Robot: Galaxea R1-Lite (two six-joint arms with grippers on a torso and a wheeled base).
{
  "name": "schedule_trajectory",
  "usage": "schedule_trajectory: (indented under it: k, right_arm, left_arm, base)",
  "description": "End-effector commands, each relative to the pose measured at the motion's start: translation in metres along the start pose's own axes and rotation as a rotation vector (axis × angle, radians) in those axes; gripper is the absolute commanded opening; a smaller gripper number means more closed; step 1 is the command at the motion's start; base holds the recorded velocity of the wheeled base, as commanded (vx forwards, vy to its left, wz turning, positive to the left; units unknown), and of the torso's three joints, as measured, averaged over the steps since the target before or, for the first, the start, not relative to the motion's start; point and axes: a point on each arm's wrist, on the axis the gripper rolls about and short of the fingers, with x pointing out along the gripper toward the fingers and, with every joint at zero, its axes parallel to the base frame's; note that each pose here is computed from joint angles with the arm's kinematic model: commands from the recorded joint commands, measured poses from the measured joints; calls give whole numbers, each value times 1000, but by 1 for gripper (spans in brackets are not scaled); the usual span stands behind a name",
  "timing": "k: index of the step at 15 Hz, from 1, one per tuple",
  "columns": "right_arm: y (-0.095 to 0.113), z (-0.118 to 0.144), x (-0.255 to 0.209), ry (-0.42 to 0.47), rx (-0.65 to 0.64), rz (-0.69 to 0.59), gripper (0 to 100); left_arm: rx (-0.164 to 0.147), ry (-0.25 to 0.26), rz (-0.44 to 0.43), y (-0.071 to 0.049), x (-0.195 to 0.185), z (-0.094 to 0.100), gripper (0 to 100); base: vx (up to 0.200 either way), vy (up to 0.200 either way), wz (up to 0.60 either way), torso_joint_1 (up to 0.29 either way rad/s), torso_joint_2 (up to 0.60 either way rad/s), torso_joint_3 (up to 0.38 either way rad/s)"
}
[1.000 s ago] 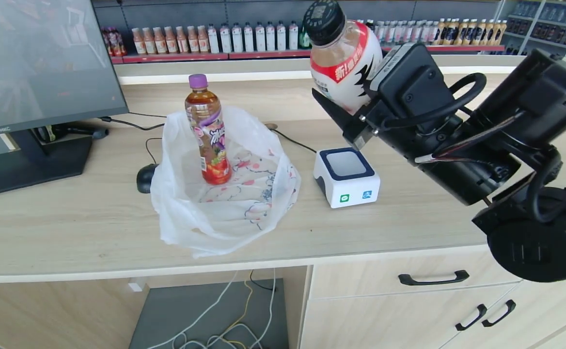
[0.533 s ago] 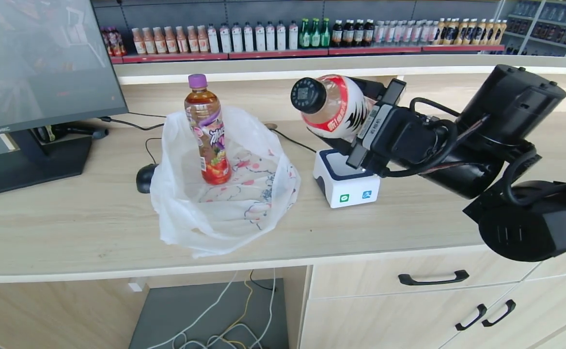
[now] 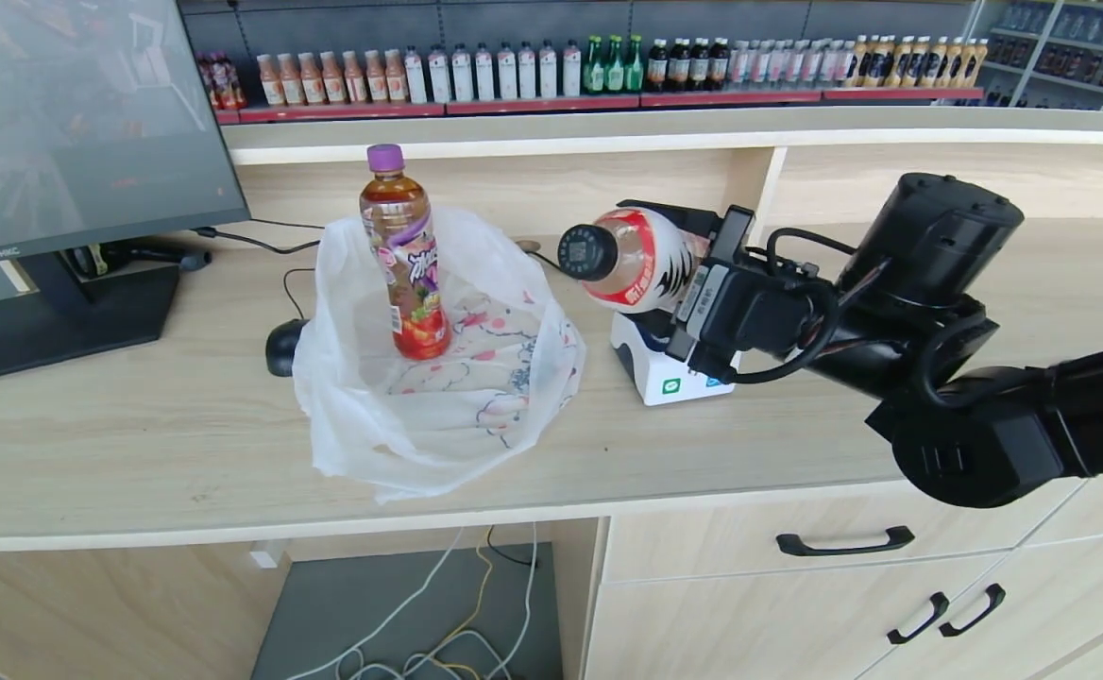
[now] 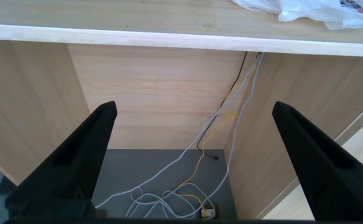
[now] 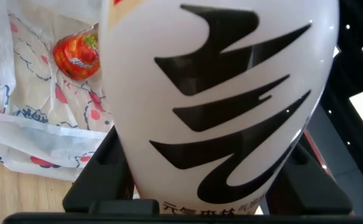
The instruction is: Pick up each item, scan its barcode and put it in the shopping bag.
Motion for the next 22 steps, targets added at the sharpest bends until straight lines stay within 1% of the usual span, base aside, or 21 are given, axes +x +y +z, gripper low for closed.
schedule_trajectory:
  k: [1,7,9,22]
  right_arm:
    - [4,-10,-2,18,1,12,0]
    - [13,-21,0,58,-8,23,0]
    - [8,-23,1,61,-16,10,0]
    - [11,-24,1,78,-10,14,0]
  left_arm:
    - [-2,-1,1,0,0,0,100]
    - [-2,-1,1,0,0,0,100]
    - [0,-1,1,0,0,0,100]
    - [0,-1,1,0,0,0,100]
  base:
    - [0,0,0,0,0,0]
    - [0,0,0,0,0,0]
    - [0,0,0,0,0,0]
    - [0,0,0,0,0,0]
